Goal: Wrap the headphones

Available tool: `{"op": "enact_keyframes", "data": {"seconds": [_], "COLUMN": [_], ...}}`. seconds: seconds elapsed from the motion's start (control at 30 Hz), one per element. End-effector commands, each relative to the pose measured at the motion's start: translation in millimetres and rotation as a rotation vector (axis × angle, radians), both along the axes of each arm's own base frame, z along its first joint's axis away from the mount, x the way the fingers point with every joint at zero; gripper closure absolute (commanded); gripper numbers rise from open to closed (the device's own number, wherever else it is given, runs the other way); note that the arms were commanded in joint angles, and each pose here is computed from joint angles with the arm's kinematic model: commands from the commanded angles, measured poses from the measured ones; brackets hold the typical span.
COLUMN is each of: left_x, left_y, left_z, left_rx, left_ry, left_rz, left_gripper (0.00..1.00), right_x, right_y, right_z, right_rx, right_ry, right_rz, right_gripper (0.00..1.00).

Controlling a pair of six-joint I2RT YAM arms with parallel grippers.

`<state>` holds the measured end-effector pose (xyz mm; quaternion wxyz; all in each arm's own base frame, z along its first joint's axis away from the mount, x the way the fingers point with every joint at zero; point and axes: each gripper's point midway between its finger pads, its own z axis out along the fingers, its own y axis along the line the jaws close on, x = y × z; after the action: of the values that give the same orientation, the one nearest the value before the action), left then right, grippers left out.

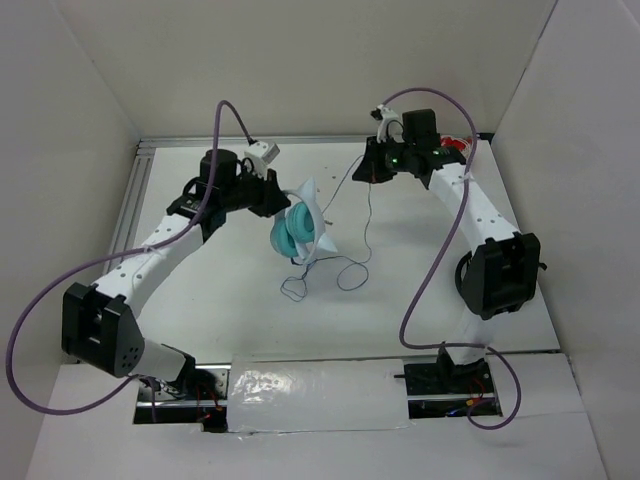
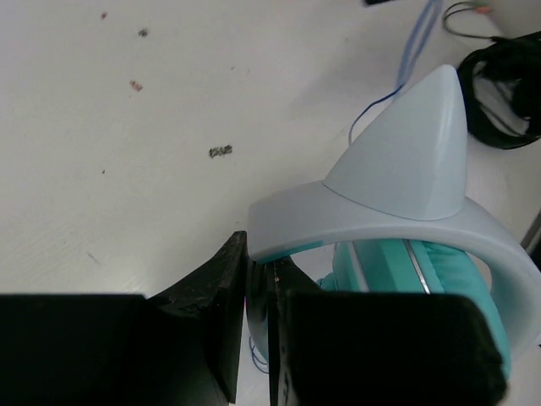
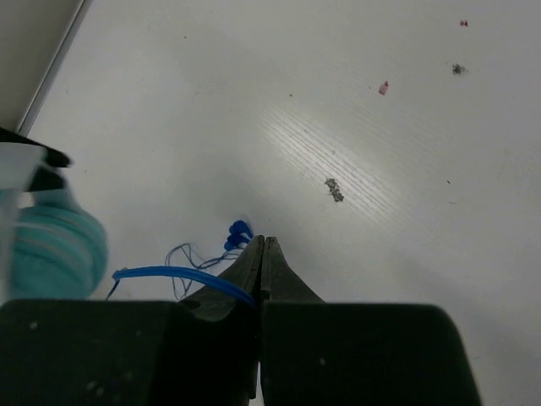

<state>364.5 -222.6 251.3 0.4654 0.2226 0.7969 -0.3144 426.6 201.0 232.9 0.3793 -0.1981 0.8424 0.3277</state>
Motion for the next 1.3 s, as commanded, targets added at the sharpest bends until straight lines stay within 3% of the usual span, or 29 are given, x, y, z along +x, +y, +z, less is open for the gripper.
{"op": "enact_keyframes", "data": {"seconds": [0.0, 0.27, 0.4, 0.7, 0.77, 0.93, 1.0, 1.13, 1.27], "left_x": [16, 45, 54, 56, 58, 50, 46, 33, 14], "left_y": [5, 28, 36, 56, 48, 40, 39, 49, 46], "left_z": [-11, -63, -73, -65, -53, -25, -3, 22, 58], "left_rx": [0.034, 0.123, 0.130, -0.063, -0.131, -0.251, -0.319, -0.398, -0.492], "left_ry": [-0.002, 0.227, 0.301, 0.552, 0.546, 0.510, 0.468, 0.443, 0.360], "left_rz": [0.119, 0.444, 0.553, 0.950, 0.912, 0.836, 0.788, 0.813, 0.734], "left_gripper": [1.00, 1.00, 1.00, 1.00, 1.00, 1.00, 1.00, 1.00, 1.00], "right_x": [-9, -55, -88, -168, -188, -193, -195, -197, -200], "right_y": [5, 45, 75, 137, 151, 156, 156, 154, 152], "right_z": [37, 89, 82, 35, 18, -7, -17, -9, -7], "right_rx": [-0.037, -0.079, -0.077, -0.016, -0.024, -0.019, -0.003, 0.027, 0.080], "right_ry": [-0.038, -0.218, -0.216, -0.157, -0.152, -0.159, -0.205, -0.407, -0.570], "right_rz": [-0.018, 0.011, 0.114, 0.397, 0.515, 0.543, 0.549, 0.519, 0.466], "right_gripper": [1.00, 1.00, 1.00, 1.00, 1.00, 0.96, 0.89, 0.74, 0.67]}}
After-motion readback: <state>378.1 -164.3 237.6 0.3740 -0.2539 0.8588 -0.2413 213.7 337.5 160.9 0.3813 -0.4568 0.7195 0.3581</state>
